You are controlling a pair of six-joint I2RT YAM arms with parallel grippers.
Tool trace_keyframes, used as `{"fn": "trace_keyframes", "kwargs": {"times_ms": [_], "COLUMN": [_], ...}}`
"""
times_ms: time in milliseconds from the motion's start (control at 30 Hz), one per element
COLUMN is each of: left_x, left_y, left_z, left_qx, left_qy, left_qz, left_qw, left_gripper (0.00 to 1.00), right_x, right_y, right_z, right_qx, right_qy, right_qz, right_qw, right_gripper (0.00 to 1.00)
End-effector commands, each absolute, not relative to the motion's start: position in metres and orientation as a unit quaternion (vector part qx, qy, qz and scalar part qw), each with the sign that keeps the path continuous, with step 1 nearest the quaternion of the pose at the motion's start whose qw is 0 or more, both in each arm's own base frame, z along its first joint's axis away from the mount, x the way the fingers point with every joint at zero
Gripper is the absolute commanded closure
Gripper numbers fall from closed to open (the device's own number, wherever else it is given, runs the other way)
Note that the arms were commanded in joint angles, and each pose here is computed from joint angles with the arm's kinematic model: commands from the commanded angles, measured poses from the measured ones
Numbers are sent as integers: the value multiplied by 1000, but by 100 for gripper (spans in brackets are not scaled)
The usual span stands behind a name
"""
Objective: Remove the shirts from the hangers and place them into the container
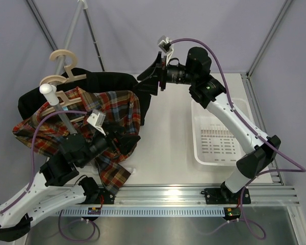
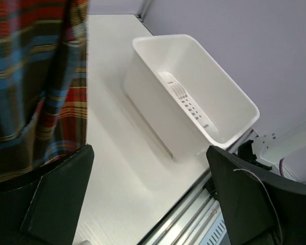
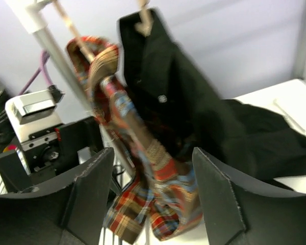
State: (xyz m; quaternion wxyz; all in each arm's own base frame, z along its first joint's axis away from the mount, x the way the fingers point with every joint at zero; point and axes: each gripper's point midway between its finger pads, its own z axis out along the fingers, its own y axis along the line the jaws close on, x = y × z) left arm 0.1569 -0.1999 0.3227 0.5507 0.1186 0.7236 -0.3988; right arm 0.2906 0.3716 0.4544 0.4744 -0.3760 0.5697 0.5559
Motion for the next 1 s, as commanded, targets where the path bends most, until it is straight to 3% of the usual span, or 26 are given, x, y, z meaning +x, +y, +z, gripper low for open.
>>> {"fn": "trace_keyframes", "kwargs": {"times_ms": [0,800,900,933,967], "left_x": [138,106,105,105,105], "left_y": [-231,-249,-250,-250,-251], "left_z": [341,354,353,353,352], "left_qx": [188,253,256,257,258], "left_qy": [682,637,638,637,639], "left_qz": [-464,-532,-533,-533,-532], "left_qw": [534,496,494,494,492], "left_gripper": [1,1,1,1,1], "right_x": [272,246,247,247,248], "right_y": [383,446,450,451,452], "right_z": [461,416,408,407,407], "right_qx": [-426,-528,-532,-534,-533], "right_qy": [536,505,509,509,511], "right_qz": [568,585,586,585,583], "right_qw": [457,352,338,338,340], "right_gripper": [34,43,58,76,86]}}
